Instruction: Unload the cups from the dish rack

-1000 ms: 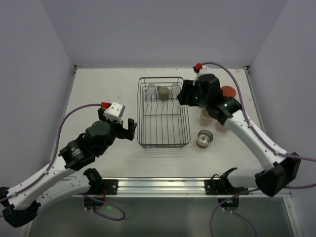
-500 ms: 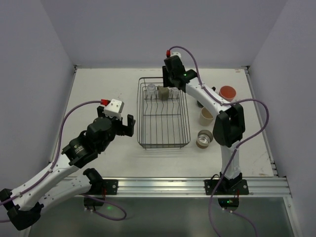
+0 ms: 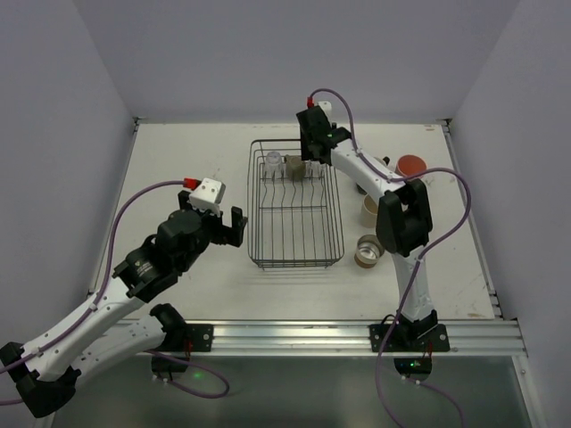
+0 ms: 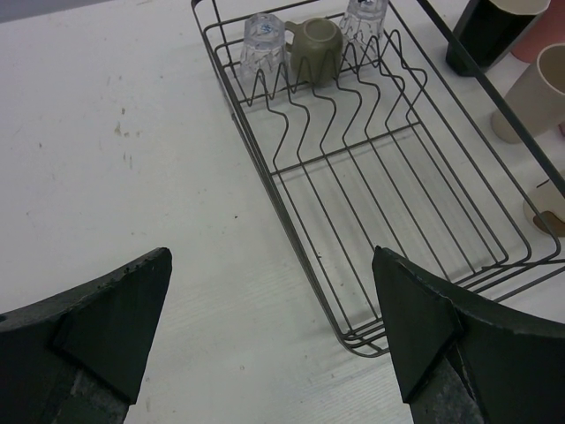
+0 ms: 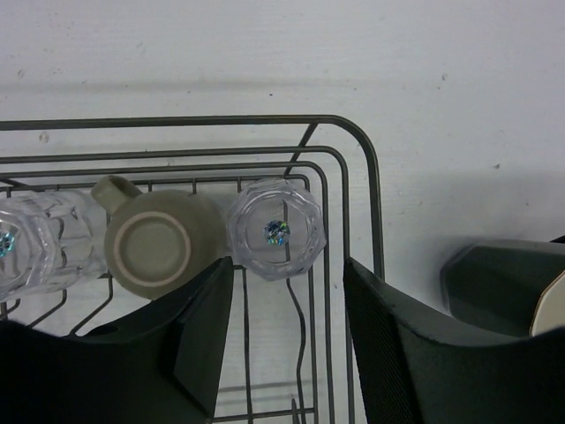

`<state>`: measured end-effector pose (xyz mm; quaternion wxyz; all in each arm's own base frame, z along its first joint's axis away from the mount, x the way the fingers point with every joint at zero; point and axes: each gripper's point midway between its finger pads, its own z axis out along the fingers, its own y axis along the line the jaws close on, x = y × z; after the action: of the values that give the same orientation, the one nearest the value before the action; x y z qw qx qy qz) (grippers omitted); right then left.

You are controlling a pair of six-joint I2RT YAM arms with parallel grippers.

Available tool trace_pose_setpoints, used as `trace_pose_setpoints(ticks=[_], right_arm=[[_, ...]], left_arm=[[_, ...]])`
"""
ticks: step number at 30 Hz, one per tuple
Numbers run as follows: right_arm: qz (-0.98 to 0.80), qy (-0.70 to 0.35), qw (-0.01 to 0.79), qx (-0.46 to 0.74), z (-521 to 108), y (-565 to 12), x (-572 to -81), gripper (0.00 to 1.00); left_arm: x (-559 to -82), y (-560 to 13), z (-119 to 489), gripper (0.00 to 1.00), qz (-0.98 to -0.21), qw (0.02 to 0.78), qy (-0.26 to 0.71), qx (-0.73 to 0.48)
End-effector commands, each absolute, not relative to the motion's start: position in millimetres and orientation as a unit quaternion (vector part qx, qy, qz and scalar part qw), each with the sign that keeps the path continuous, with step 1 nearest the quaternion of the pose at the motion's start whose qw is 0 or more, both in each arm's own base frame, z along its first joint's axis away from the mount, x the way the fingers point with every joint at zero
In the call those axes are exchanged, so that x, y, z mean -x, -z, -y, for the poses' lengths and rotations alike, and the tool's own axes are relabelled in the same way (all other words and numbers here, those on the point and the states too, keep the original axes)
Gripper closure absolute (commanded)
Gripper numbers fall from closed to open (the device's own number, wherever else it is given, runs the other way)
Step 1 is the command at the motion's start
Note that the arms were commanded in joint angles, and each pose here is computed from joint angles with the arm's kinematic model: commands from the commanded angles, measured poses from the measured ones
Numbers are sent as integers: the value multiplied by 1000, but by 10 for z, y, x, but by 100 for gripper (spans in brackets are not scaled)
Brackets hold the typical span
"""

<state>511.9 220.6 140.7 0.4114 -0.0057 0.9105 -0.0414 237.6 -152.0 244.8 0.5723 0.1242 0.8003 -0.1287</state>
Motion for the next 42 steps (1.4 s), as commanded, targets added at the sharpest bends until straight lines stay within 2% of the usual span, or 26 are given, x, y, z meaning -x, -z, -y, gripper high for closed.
trace_pose_setpoints(ticks=[1,7,11,19,22,28,30,35,42], right_arm=[[-903,43,427,-24,-2160,-1422,-5243,44],[-907,28,419,-24,-2186,-1259,-5307,41],[-909,15,416,-18,-2261,-1194,-5327,34],[-910,5,414,-13,-2306,-1108,-5398,34],[-911,10,411,-16,-2280,-1042,-5437,38],[-903,21,428,-24,-2217,-1086,-5494,62],[-891,7,454,-27,-2239,-1294,-5486,69],[-851,-30,524,-19,-2332,-1952,-5383,72],[-811,-92,577,1,-2506,-2501,-5138,72]], left_arm=[[-2409,-2566,1566,0,-786,589,145,-122],[-2398,-2578,1564,0,-784,590,149,-122],[-2405,-2572,1572,0,-784,589,151,-122],[-2416,-2555,1573,0,-786,587,150,-123],[-2421,-2544,1568,0,-787,586,148,-123],[-2448,-2521,1570,0,-790,583,145,-122],[-2463,-2502,1578,0,-792,581,144,-123],[-2499,-2463,1628,0,-797,571,146,-128],[-2506,-2704,1771,0,-782,581,188,-126]])
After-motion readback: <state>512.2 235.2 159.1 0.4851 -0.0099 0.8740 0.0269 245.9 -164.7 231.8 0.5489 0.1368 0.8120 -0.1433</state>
